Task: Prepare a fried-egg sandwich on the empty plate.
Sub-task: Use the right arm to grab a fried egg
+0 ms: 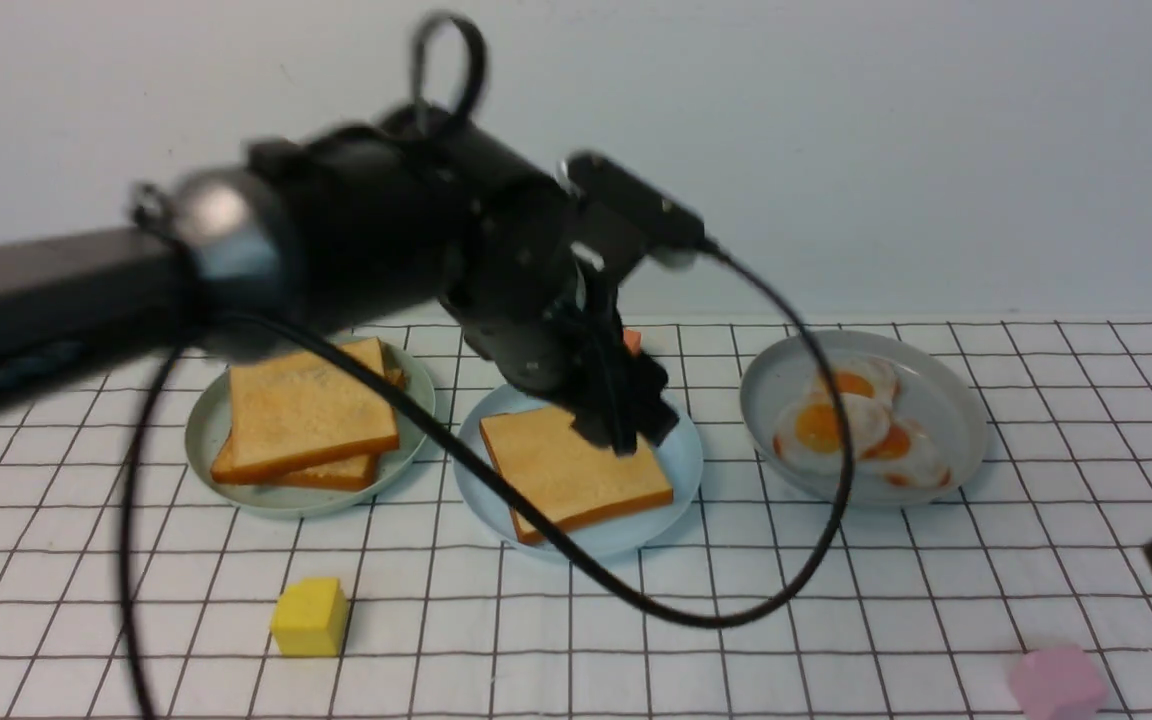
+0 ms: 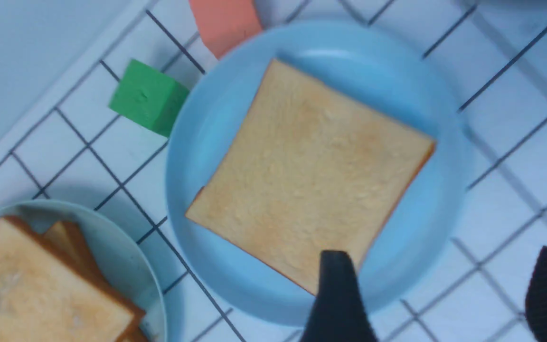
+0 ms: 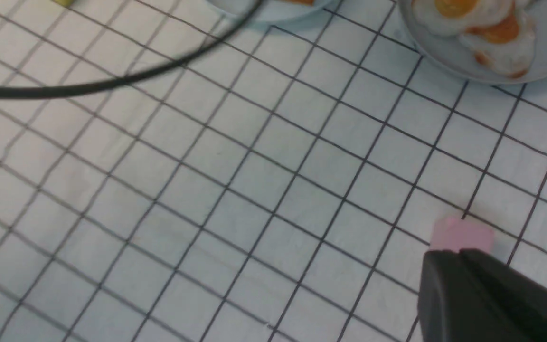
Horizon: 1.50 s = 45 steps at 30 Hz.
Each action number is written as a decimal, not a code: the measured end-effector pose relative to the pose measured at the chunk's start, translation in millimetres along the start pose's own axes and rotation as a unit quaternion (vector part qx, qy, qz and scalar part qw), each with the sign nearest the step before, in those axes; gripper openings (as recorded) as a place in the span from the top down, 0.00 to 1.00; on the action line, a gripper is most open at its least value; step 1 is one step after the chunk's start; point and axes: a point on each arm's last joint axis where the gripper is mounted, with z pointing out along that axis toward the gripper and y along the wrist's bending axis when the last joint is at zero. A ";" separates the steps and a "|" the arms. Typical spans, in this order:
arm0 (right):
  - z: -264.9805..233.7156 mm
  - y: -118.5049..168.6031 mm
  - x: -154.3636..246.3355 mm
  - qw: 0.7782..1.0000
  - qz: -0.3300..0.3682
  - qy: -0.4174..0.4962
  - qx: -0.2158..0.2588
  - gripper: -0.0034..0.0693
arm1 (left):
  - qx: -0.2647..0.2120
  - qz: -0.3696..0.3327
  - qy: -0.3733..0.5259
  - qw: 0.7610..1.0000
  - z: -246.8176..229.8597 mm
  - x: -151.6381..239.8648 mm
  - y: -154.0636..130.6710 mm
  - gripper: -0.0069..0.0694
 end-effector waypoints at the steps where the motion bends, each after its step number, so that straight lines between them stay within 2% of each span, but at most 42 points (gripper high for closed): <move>1: 16.6 -4.6 -9.2 1.000 0.006 0.015 0.014 0.88 | 0.003 -0.024 -0.020 1.000 -33.1 -3.4 -1.3 0.41; 6: 73.6 -37.3 -43.5 0.994 0.058 0.067 0.057 0.87 | 0.020 -0.071 -0.076 0.994 -139.1 15.5 1.6 0.86; 8: 96.3 -57.3 -55.3 0.990 0.091 0.085 0.066 0.86 | 0.028 -0.080 -0.089 0.992 -163.5 37.9 3.9 0.93; 14: 160.4 -100.2 -74.4 0.977 0.169 0.119 0.044 0.83 | 0.048 -0.095 -0.175 0.979 -216.9 130.6 8.0 0.93; 15: 164.9 -102.3 -75.3 0.977 0.174 0.121 0.041 0.83 | 0.050 -0.095 -0.190 0.976 -219.6 136.8 8.1 0.93; 16: 185.4 -110.5 -77.2 0.971 0.197 0.130 0.029 0.79 | 0.058 -0.100 -0.240 0.964 -229.2 167.5 8.0 0.93; 21: 220.5 -131.3 -86.8 0.963 0.243 0.118 0.014 0.58 | 0.078 -0.132 -0.388 0.909 -251.7 230.9 9.3 0.93; 27: 241.0 -141.2 -95.9 0.956 0.283 0.076 0.003 0.35 | 0.064 -0.177 -0.453 0.871 -267.2 272.9 17.2 0.93; 30: 255.7 -144.4 -94.5 0.953 0.295 0.070 0.002 0.32 | 0.057 -0.198 -0.449 0.869 -267.7 277.6 20.1 0.93; 35: 271.7 -147.7 -91.7 0.951 0.301 0.074 0.002 0.31 | 0.054 -0.205 -0.416 0.884 -257.9 269.3 19.2 0.93; 37: 278.6 -149.1 -91.8 0.949 0.307 0.075 -0.001 0.31 | 0.060 -0.202 -0.392 0.896 -246.7 255.2 16.1 0.93; 45: 290.3 -150.9 -87.9 0.947 0.311 0.082 -0.002 0.31 | 0.089 -0.175 -0.350 0.916 -214.3 220.0 4.0 0.93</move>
